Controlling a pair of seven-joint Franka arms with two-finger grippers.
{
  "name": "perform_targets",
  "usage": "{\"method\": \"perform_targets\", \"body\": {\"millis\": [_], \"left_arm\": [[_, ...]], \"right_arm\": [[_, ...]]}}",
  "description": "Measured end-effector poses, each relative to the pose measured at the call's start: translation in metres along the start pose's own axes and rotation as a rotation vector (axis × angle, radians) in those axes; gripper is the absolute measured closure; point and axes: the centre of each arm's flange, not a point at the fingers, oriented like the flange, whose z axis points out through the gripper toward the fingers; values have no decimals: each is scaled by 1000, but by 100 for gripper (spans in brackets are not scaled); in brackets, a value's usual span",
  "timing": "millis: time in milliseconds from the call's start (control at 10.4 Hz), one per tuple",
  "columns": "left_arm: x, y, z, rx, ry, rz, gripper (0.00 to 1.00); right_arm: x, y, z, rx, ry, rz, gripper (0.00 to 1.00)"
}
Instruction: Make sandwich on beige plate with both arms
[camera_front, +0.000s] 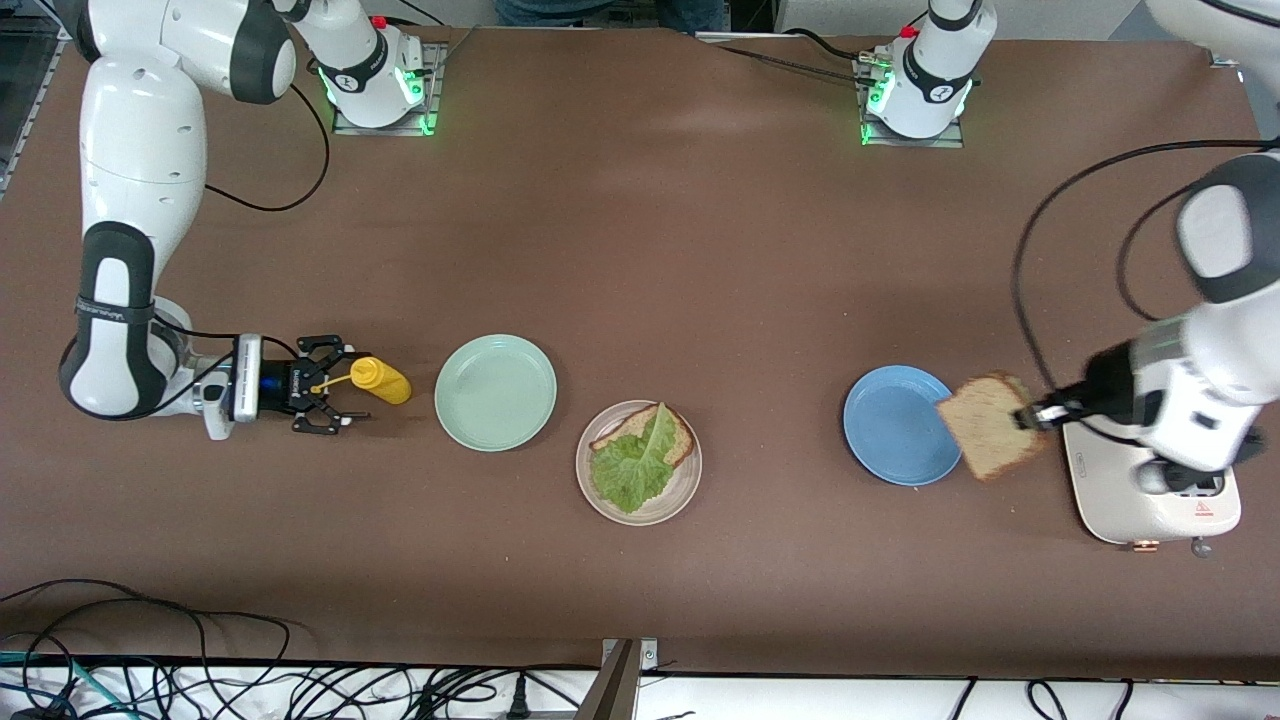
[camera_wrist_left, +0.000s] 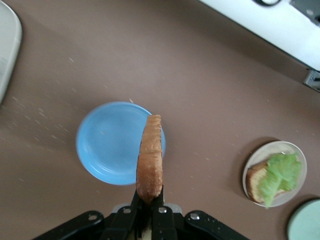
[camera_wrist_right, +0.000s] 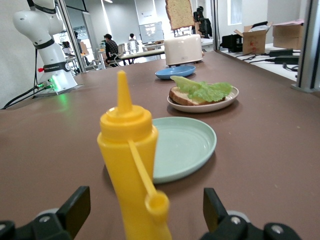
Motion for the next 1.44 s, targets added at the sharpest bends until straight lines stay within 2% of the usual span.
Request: {"method": "perform_targets", "body": {"millis": [96,289,482,771,963,1156,1349,1445], "left_arm": [[-11,23,19,-24,-41,-28,91],[-20,64,49,-144,-72,-94,91],[-36,113,84,-230,-52,-153,91],[-80,192,146,-361,2,-215,91],[-107,225,178,-436,31,-223,91],[-123,241,206,-475,66,-228,91],[-136,249,236,-472,70,-224,91],[-137,249,248,-461,66,-225,91]], "right_arm": [[-4,-3,-18,-10,-21,24,0],[5,-2,-55,-26,-97,98,0],[37,4,-91,-37,-157,199,0],[98,3,-122,17,-161,387,0],[134,7,-124,23,-197,517,0],[166,6,-126,-6,-305,646,0],[210,5,-120,-87,-450,727,0],[241,3,-115,-147,-535,758,0]]}}
